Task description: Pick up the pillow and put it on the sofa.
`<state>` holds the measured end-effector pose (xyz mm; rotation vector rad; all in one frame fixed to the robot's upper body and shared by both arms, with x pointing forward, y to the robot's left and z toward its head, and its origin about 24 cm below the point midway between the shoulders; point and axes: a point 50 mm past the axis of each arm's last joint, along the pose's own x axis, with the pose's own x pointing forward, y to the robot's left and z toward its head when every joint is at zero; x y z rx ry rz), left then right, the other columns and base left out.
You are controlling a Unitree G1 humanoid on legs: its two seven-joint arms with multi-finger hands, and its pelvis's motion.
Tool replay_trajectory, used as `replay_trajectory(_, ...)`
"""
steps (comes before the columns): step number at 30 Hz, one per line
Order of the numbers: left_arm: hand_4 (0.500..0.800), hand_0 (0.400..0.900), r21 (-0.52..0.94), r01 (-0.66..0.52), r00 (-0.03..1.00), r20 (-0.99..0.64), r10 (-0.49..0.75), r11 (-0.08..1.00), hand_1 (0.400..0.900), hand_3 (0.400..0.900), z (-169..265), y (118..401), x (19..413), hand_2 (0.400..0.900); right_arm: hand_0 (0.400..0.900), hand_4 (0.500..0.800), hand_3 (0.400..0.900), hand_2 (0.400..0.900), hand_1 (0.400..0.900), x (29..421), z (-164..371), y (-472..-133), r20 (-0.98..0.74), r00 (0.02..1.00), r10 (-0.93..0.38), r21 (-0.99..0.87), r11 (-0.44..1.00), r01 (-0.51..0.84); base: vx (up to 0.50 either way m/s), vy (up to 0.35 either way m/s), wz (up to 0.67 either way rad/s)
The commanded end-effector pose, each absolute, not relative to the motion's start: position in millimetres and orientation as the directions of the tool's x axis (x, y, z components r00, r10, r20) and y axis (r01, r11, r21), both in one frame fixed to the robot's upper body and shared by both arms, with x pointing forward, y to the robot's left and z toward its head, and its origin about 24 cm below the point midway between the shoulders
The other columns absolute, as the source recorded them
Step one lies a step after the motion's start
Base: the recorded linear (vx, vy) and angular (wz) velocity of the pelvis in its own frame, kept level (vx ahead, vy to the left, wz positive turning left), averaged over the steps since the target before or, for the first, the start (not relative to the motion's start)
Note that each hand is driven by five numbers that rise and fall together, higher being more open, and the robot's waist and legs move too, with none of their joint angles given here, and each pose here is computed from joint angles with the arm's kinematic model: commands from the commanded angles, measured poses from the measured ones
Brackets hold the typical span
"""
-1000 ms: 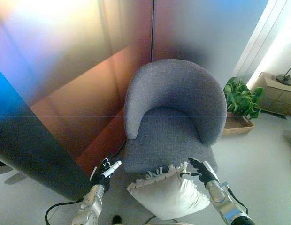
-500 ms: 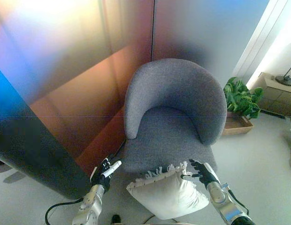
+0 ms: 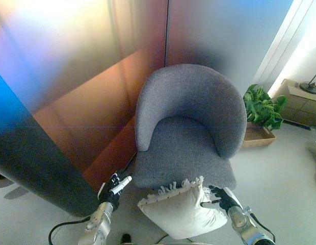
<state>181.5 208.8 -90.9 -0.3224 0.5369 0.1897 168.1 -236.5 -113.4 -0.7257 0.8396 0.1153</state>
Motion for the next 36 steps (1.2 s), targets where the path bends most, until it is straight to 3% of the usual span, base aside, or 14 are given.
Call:
replay_trajectory(1,0.800,0.900,-0.237,-0.139,0.942,-0.330,0.055,0.961,0.900,0.900,-56,210,222,0.900,0.900,0.800,0.900,0.900,0.900,216,-84,-244,-0.579,0.795,-0.182,-0.646,0.697,-0.311,0.015,0.006,0.03)
replay_trajectory(18,0.800,0.900,-0.243,-0.094,0.962,-0.273,0.025,0.965,0.900,0.900,-44,204,236,0.900,0.900,0.800,0.900,0.900,0.900,234,-74,-257,-0.549,0.802,-0.236,-0.710,0.637,-0.298,0.003,-0.002,0.03)
replay_trajectory(36,0.800,0.900,-0.258,-0.038,0.991,-0.135,0.003,0.965,0.900,0.900,-12,193,275,0.900,0.900,0.800,0.900,0.900,0.900,300,-19,-271,-0.381,0.874,-0.302,-0.805,0.573,-0.153,-0.082,0.004,0.01)
